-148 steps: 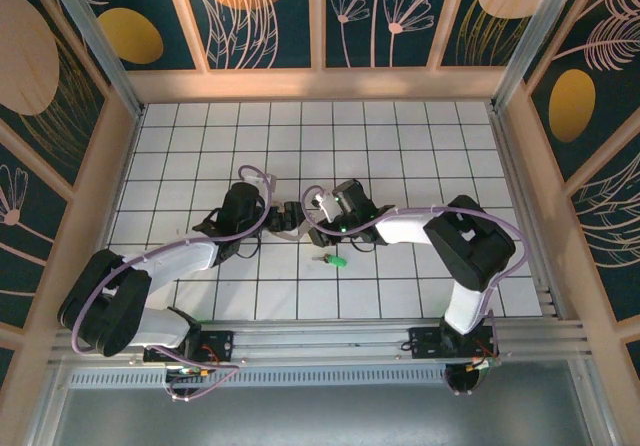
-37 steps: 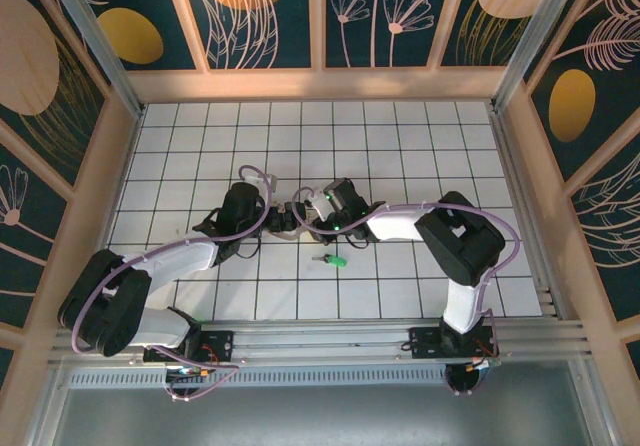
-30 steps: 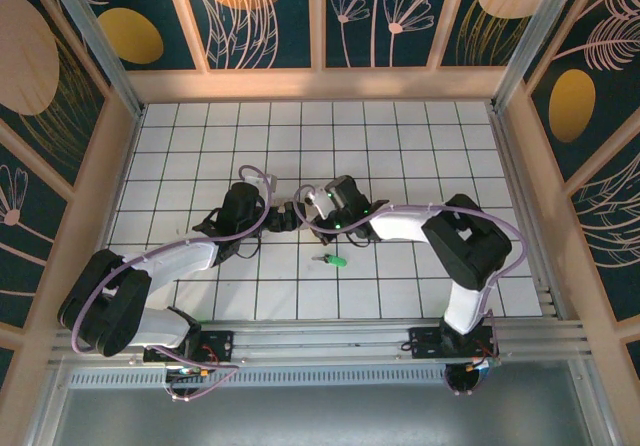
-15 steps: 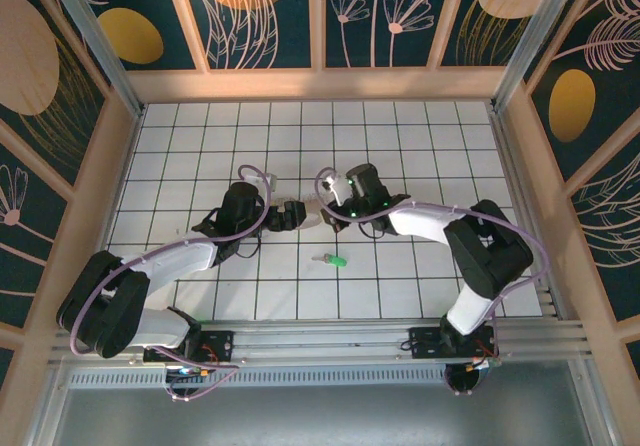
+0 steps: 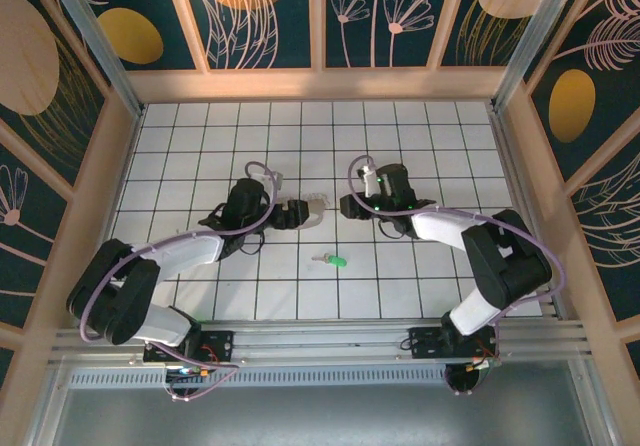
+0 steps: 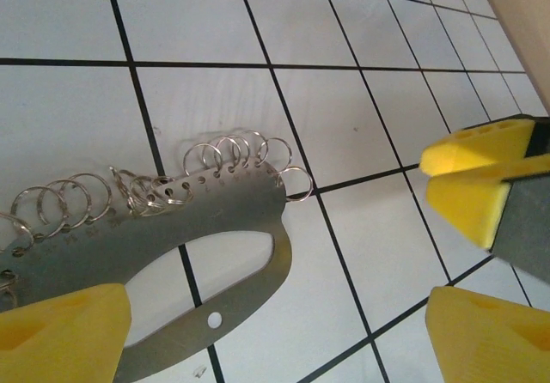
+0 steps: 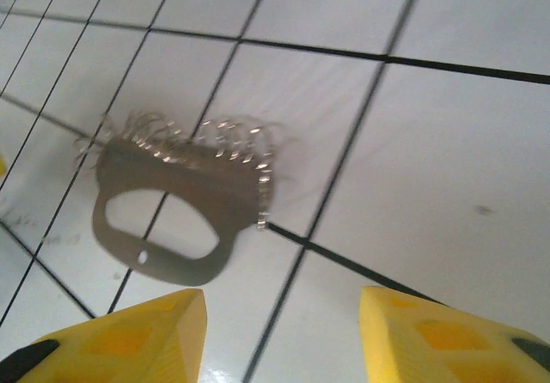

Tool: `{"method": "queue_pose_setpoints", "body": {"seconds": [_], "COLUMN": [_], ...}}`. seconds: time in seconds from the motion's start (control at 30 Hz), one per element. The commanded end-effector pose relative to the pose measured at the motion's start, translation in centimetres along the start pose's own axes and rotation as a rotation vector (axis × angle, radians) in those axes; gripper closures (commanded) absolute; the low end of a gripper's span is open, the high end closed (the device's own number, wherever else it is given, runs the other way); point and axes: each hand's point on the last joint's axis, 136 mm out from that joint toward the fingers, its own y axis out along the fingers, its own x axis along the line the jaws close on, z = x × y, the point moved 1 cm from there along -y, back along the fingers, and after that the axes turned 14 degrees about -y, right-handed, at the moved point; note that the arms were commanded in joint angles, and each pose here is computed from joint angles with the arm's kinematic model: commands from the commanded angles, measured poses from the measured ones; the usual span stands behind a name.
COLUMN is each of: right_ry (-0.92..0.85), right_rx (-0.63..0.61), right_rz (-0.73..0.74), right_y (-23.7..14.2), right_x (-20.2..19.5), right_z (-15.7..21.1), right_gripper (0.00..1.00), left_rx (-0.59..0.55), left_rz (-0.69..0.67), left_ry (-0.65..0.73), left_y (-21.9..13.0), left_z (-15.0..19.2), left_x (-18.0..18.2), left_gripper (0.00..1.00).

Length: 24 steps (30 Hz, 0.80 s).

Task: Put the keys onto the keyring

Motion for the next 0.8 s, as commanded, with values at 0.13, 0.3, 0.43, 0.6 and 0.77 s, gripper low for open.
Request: {"method": "queue_pose_setpoints", "body": {"seconds": [0.13, 0.3, 0.43, 0.6, 0.77], "right_ry": [0.057, 0.062, 0.048, 0.045, 0.051], "right_rx": [-0.031, 0.003, 0.026, 0.048, 0.062], "right_rz": [-0.045, -0.085, -0.107, -0.121, -0.127], "right_y": [0.6, 2.4, 3.9, 5.5, 6.6], "right_x": [0.4, 0.8, 1.4, 1.6, 1.6], "right_z": [-0.9, -0.4, -0.1, 0.1, 0.3], "right_gripper": [0.52, 0.55, 0.56, 0.57, 0.59], "left_rx": [-0.018, -0.026, -0.034, -0.033, -0.033], "left_rz": [0.028, 0.016, 0.011, 0.010, 0.009], "left_ry": [-0.017, -0.032, -0.033, -0.032, -0.030], "left_y": [1.4, 1.5, 1.3, 1.3, 1.3], "left_z": [-1.3, -1.4, -1.5, -1.4, -1.4], "left_x": [-1.6, -1.3, -1.2, -1.2, -1.2], "left_gripper": [0.09, 0.07, 0.06, 0.05, 0.05]}}
